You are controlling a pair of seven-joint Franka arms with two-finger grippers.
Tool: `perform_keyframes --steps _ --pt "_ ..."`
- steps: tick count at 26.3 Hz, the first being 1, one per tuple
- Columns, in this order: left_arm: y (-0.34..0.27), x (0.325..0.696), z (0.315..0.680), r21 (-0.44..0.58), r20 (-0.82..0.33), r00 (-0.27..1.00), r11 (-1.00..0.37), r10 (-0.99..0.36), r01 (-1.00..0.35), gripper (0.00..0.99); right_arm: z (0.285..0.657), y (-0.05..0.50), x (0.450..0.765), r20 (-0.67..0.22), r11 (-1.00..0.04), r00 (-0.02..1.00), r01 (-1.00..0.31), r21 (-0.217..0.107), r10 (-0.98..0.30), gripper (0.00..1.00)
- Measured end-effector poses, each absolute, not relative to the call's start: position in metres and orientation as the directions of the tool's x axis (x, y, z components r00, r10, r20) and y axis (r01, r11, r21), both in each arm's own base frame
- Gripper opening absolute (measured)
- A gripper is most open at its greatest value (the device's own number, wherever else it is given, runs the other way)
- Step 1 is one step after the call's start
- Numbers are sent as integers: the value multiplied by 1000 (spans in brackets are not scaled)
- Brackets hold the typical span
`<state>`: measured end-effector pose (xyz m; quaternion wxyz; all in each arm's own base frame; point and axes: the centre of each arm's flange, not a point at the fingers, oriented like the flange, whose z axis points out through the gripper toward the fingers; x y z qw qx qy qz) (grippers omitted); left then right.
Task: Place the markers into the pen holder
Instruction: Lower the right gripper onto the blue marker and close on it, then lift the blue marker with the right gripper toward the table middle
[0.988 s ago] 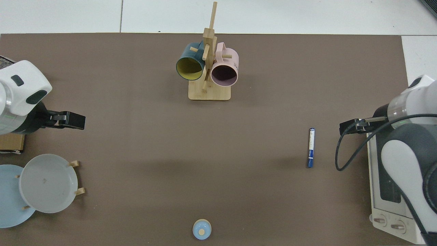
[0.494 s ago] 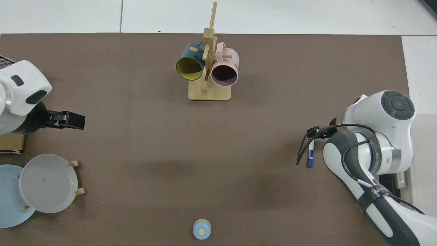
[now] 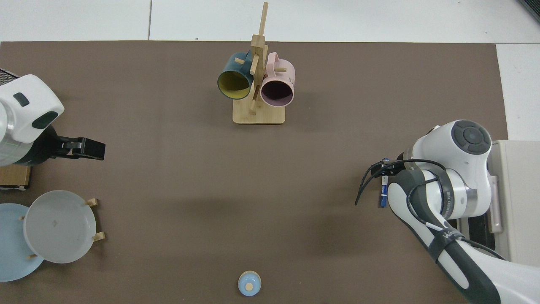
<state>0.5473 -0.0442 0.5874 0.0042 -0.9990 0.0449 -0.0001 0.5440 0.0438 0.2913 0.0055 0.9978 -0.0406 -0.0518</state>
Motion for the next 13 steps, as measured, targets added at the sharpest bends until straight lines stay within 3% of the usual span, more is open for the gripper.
perform_keyframes --steps 7,13 --pt "-44 547 587 -8 0 996 -996 -90 -90 991 284 40 546 -99 -995 991 -94 18 -95 982" --pt "-44 547 588 -8 0 996 -996 -90 -90 991 284 38 546 -99 -995 990 -96 18 -97 656"
